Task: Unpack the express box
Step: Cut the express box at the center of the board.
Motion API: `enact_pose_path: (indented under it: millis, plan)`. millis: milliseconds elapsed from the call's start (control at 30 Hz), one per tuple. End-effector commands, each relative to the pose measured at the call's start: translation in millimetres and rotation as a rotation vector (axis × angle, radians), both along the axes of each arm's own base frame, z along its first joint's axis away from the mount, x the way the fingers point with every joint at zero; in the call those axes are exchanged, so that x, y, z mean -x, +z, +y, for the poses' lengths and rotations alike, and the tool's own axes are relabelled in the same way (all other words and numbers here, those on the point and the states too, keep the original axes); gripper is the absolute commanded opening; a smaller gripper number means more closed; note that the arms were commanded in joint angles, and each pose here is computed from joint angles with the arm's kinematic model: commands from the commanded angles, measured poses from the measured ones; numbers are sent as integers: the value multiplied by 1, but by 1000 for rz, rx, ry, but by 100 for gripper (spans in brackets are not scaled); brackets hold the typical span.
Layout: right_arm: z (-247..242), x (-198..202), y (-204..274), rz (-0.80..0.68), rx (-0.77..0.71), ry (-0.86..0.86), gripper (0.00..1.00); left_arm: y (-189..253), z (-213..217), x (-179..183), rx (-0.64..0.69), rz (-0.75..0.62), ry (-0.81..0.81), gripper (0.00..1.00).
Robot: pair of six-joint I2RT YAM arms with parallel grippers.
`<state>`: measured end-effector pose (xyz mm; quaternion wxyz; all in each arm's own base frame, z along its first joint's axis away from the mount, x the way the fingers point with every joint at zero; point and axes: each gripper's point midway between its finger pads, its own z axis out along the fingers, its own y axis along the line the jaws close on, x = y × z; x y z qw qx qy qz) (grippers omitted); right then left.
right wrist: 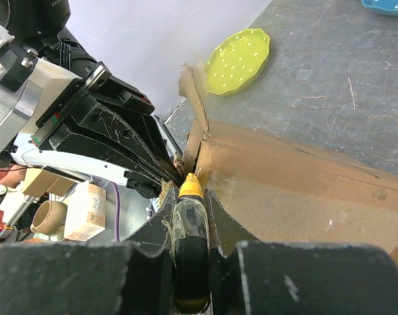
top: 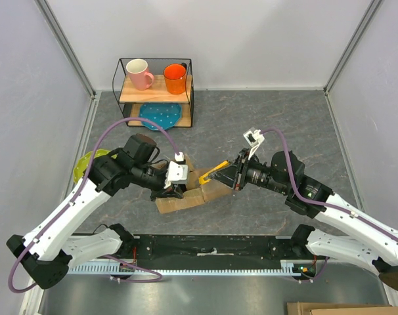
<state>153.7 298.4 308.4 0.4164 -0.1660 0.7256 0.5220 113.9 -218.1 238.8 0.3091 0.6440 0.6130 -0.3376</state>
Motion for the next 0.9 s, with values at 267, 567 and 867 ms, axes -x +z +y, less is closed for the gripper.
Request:
enact_pose_path:
  millis: [267,567,867]
  plan:
    - [-4,1,63,-128,-50,9,0,6,5,-10,30,-106,34,2]
    - [-32,-18,73,-181,53,-150,0,11,14,-26,-3,-196,97,2]
    - [-75,-88,-44,25,227,-382,0,45,21,-68,-92,-318,216,2]
